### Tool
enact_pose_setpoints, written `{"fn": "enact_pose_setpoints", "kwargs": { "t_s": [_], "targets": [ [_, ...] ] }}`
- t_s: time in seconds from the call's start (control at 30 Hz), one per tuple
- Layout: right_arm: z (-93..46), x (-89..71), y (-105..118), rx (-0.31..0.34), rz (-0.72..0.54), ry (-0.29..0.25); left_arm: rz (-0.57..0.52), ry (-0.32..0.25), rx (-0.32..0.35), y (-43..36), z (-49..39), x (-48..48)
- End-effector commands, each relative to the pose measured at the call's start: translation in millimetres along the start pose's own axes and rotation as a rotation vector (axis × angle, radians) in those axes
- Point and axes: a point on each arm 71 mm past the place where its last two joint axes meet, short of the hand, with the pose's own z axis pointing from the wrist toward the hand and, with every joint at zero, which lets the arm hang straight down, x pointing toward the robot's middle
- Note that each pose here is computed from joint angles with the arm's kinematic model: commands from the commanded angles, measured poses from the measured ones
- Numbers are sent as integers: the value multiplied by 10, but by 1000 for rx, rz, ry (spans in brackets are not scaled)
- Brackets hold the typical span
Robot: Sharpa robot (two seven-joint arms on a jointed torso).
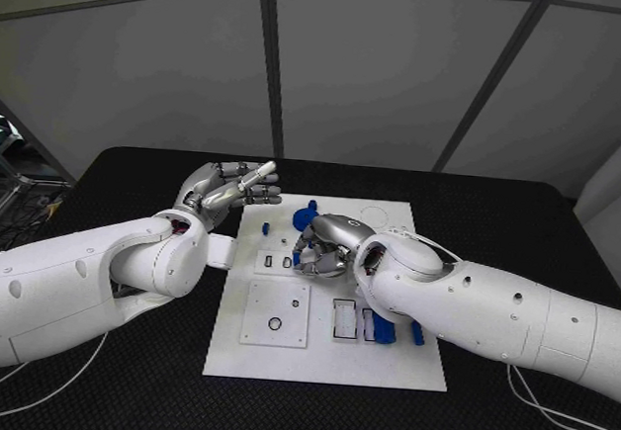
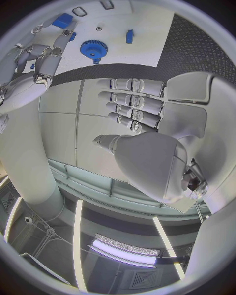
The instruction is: Assemble the parts on the task board
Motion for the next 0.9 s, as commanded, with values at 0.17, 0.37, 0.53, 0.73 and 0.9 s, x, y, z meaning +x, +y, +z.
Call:
{"fn": "enact_pose_setpoints", "kwargs": {
  "t_s": [0.17, 0.37, 0.53, 0.73, 0.9],
  "targets": [
    [-6, 62, -31, 19, -19, 48, 2, 11, 5, -12, 4, 15],
    [-4, 62, -34, 20, -19, 48, 2, 11, 3, -11, 3, 15],
    [-2, 62, -33, 18, -19, 47, 2, 11, 2, -11, 2, 13],
    [-1, 61, -31, 15, -18, 45, 2, 11, 2, -11, 2, 12],
    [0, 59, -29, 15, -17, 42, 2, 11, 2, -11, 2, 11]
  ]
}}
